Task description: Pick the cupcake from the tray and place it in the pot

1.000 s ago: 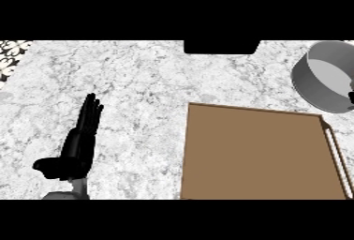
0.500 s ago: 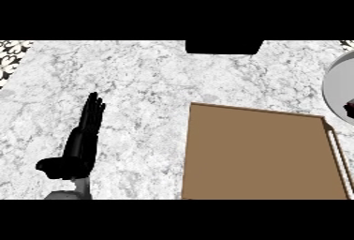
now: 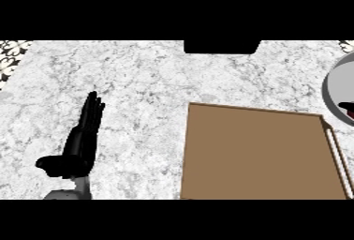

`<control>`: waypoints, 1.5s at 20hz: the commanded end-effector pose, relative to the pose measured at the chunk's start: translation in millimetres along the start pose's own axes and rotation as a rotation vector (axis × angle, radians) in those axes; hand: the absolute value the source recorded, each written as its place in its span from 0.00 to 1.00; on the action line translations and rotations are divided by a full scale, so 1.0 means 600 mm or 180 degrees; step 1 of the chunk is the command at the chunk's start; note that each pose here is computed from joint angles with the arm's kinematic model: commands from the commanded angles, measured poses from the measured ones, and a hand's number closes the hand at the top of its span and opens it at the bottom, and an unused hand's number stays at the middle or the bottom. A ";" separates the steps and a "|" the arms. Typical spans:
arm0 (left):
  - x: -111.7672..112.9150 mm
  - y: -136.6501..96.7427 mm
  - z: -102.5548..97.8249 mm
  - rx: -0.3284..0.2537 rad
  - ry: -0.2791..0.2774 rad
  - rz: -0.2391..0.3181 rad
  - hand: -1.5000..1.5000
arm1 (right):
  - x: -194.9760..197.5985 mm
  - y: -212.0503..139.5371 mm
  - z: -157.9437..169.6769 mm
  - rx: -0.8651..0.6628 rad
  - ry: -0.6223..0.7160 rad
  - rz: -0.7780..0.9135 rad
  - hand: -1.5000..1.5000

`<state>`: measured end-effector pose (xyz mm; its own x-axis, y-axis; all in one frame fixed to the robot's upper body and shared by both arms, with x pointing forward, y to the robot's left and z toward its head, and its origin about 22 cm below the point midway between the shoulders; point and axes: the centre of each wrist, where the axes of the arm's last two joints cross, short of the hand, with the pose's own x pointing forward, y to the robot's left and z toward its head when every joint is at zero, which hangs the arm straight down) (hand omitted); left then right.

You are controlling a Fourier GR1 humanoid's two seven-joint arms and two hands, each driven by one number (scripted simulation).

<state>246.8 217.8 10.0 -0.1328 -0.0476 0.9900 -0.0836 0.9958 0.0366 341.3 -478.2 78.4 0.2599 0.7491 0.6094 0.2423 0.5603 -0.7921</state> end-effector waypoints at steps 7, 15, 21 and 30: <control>0.002 0.007 0.019 -0.0039 0.0019 -0.0018 0.50 | -0.069 -0.070 0.022 -0.0687 0.0006 -0.1640 0.00; -0.003 0.011 0.012 -0.0041 -0.0066 -0.0041 0.50 | -0.131 -0.107 0.061 -0.1046 -0.0054 -0.1781 0.00; -0.009 0.008 0.009 -0.0068 -0.0059 0.0019 0.50 | -0.167 -0.187 0.099 -0.1004 -0.0178 -0.1797 0.00; -0.003 0.006 -0.006 -0.0058 -0.0081 0.0035 0.50 | -0.196 -0.212 0.132 -0.1347 -0.0112 -0.1834 0.00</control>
<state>244.0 216.5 8.5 -0.1502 -0.0389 0.9879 -0.0641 0.9975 0.0295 215.1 -604.7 103.7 -0.0313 0.3961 0.9177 0.6351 0.7169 -0.2877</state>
